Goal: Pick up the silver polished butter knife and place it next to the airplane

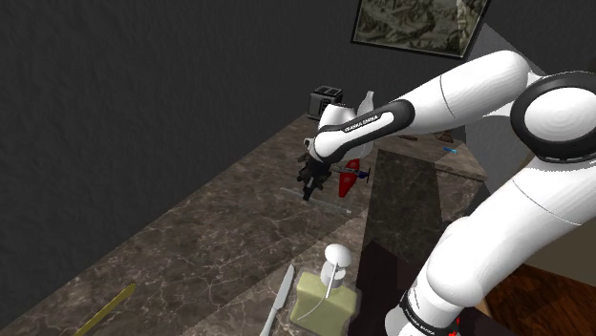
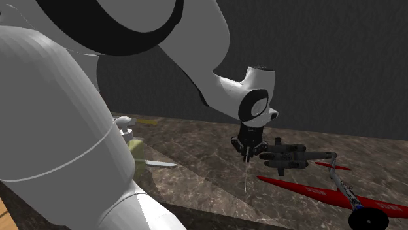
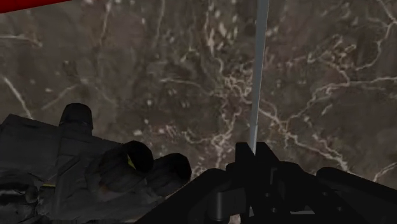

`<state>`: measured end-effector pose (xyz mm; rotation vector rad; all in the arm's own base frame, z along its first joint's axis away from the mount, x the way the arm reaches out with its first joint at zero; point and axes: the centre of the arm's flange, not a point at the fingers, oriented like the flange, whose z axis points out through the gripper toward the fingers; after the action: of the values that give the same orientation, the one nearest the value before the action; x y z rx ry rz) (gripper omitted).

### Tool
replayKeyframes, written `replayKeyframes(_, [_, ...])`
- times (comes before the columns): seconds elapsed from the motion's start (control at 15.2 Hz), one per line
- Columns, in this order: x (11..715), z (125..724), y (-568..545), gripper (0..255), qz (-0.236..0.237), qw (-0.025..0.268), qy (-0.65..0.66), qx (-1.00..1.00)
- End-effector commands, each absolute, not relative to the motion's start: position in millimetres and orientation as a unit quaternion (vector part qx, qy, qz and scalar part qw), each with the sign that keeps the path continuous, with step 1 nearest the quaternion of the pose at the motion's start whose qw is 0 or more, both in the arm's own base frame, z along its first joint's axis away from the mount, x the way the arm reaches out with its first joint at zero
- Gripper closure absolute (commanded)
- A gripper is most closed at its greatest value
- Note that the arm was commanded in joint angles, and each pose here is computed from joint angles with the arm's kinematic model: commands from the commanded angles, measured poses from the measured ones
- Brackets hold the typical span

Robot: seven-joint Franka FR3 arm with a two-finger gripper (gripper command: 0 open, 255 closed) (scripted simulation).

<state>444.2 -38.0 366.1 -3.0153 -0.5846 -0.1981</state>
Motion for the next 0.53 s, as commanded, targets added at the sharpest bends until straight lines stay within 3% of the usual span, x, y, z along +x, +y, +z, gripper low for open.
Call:
replayKeyframes(0.0, [444.3,361.8,-38.2,255,-0.065,0.032,-0.19,-0.979])
replayKeyframes(0.4, [444.3,361.8,-38.2,255,-0.065,0.032,-0.19,-0.979])
replayKeyframes(0.46, [444.3,361.8,-38.1,0,-0.065,0.032,-0.19,-0.979])
